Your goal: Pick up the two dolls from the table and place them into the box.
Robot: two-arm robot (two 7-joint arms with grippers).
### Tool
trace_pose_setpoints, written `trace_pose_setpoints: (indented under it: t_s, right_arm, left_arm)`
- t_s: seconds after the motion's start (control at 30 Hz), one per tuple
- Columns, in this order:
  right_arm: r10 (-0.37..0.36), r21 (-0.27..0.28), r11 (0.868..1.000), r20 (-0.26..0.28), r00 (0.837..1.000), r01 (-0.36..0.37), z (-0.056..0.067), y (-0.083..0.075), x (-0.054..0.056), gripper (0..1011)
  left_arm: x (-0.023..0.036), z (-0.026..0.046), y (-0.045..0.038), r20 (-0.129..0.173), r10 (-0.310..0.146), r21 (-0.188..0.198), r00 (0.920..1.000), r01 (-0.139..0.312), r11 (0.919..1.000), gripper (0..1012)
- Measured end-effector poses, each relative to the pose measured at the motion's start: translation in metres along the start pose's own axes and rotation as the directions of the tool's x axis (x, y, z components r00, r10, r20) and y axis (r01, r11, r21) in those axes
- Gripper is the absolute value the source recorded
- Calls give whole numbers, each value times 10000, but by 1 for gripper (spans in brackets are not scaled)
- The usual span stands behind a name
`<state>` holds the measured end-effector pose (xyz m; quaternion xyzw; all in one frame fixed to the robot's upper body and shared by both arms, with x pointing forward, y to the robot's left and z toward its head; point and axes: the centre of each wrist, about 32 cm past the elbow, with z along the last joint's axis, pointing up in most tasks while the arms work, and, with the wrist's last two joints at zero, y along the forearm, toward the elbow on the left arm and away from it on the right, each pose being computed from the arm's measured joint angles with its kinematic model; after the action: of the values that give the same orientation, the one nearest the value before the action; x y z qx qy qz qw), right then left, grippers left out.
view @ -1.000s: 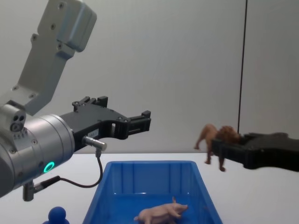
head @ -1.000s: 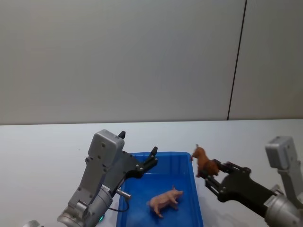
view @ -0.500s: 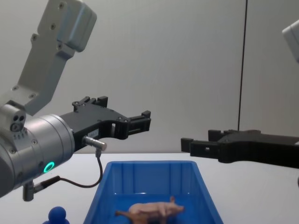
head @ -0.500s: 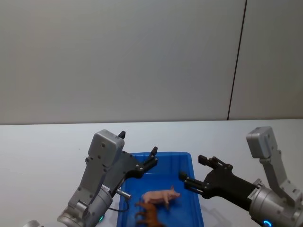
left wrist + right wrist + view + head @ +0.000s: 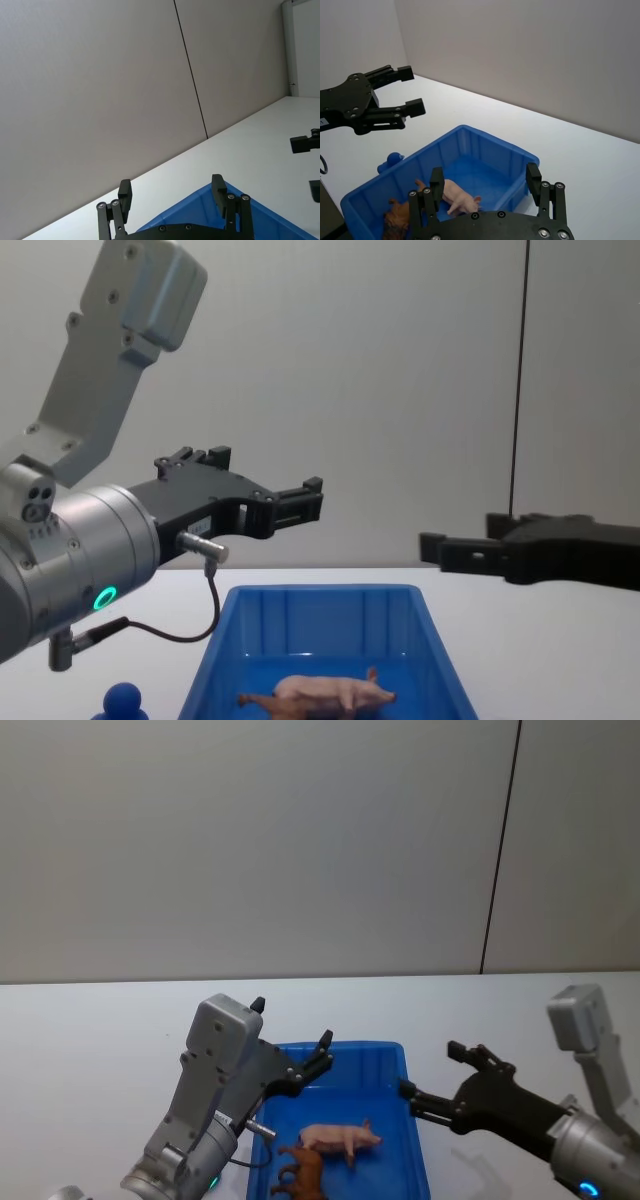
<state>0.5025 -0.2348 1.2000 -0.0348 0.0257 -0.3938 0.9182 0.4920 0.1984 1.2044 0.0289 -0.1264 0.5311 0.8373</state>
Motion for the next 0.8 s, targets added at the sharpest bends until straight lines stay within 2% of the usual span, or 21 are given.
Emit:
trace_pose_setpoints:
  t_s: [0.2, 0.5, 0.67, 0.8]
  right_arm:
    - [-220, -26, 9998, -28, 9998, 220, -34, -128, 56, 1001]
    - [-388, -56, 9992, -40, 9992, 388, -58, -226, 97, 1001]
    - [-444, -63, 9990, -43, 9990, 443, -66, -261, 109, 1001]
    - [-481, -71, 9988, -44, 9988, 481, -70, -282, 119, 1001]
  left_arm:
    - [0, 0, 0, 0, 0, -1, 10000, 0, 10000, 1001]
    - [14, -5, 10, 60, 15, 36, 10000, -15, 10000, 1001]
    - [64, -5, 56, 226, 69, 152, 9997, -72, 9999, 1001]
    - [126, -21, 145, 387, 185, 389, 9991, -200, 9990, 1001]
